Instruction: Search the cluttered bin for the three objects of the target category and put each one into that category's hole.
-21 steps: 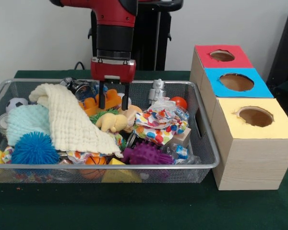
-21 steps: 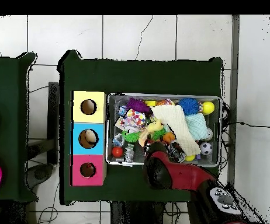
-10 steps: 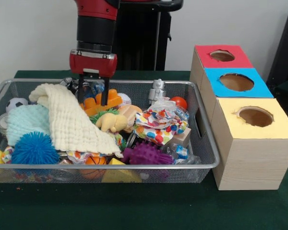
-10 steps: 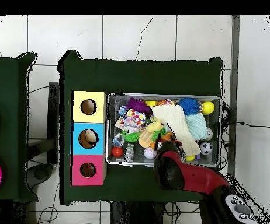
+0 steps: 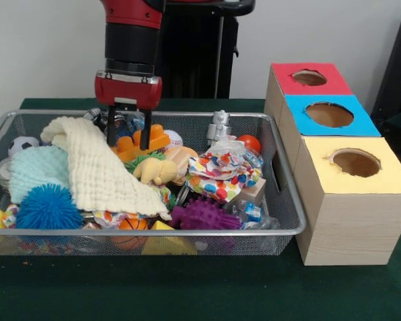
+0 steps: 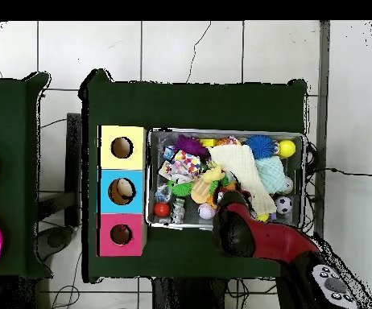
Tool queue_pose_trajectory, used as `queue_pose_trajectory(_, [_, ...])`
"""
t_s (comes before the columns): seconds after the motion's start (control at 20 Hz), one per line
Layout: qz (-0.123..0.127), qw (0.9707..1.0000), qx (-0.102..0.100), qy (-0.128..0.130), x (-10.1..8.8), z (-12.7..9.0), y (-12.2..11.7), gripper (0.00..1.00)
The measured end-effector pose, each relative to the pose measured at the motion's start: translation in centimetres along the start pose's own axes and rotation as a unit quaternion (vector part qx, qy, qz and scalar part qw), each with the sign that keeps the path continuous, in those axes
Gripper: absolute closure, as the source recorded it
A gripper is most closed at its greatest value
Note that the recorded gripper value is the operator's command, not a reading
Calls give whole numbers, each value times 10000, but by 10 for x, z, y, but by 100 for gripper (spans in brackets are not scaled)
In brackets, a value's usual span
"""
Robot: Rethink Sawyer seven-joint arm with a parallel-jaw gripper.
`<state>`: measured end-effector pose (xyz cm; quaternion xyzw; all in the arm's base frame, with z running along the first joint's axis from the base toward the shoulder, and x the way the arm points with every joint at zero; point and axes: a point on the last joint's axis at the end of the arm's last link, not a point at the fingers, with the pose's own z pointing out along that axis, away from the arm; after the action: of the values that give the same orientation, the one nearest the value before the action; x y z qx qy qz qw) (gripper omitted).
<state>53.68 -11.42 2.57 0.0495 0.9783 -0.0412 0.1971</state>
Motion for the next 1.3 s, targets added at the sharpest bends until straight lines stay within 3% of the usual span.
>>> queue_pose_trajectory(0.6, [-154, 9998, -78, -53, -16, 4, 17, 0])
queue_pose_trajectory(0.95, [-279, 9994, -210, -44, -4, 20, 40, 0])
queue_pose_trajectory(1.3, [-313, 9990, -301, -99, 21, 39, 56, 0])
